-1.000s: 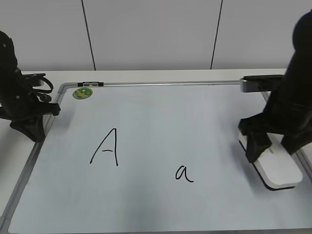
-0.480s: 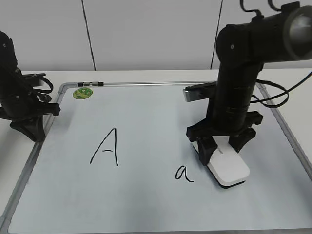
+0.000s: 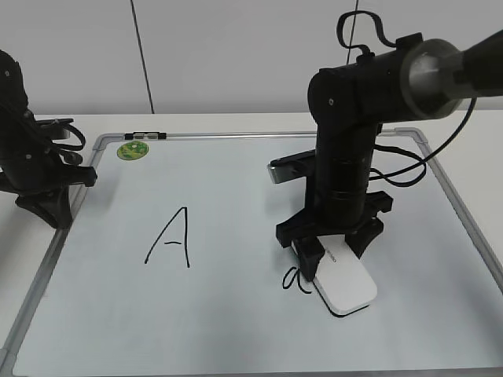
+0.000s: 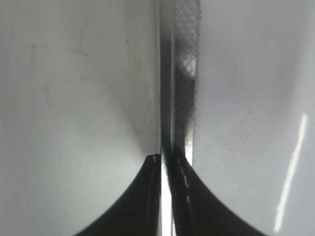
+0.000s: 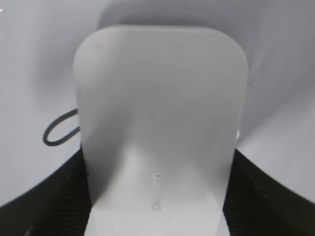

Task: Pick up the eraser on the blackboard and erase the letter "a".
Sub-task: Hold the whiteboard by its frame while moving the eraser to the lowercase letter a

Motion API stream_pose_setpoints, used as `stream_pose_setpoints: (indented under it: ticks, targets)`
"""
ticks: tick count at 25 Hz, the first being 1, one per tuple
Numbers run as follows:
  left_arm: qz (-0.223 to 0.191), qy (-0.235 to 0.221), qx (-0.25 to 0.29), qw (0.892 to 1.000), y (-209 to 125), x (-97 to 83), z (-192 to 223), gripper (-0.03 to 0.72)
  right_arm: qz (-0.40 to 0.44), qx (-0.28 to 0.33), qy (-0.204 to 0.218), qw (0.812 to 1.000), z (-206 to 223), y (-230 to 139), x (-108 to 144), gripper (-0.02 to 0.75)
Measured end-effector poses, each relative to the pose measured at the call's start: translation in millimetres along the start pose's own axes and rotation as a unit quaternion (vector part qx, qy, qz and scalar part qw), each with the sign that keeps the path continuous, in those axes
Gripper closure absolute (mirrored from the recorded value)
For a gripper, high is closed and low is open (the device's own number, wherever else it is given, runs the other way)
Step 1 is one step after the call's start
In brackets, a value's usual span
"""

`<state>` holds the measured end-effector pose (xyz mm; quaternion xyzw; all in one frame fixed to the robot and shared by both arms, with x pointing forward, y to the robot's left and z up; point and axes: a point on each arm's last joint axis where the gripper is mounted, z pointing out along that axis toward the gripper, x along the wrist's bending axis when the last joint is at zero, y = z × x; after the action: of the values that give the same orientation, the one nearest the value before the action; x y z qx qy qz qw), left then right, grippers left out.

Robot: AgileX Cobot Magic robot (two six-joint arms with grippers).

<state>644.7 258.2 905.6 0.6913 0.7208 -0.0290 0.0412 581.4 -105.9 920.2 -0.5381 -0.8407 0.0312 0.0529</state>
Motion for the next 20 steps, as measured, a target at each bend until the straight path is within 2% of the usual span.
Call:
stream_pose_setpoints:
  ticks: [3, 12, 16, 20]
  targets:
    - [0.0, 0.0, 0.0, 1.0, 0.0, 0.0, 0.0, 0.659, -0.008, -0.001, 0.004, 1.0, 1.0, -0.3, 9.5, 0.218]
    - [0.0, 0.0, 0.0, 1.0, 0.0, 0.0, 0.0, 0.659, -0.062, -0.006, 0.051, 0.997, 4.8, -7.1, 69.0, 0.218]
    - [0.0, 0.0, 0.0, 1.0, 0.0, 0.0, 0.0, 0.659, -0.066, -0.007, 0.054, 0.996, 5.2, -8.2, 74.3, 0.218]
    - [0.0, 0.0, 0.0, 1.0, 0.0, 0.0, 0.0, 0.659, -0.079, -0.001, 0.034, 0.996, 0.9, -4.0, 74.9, 0.218]
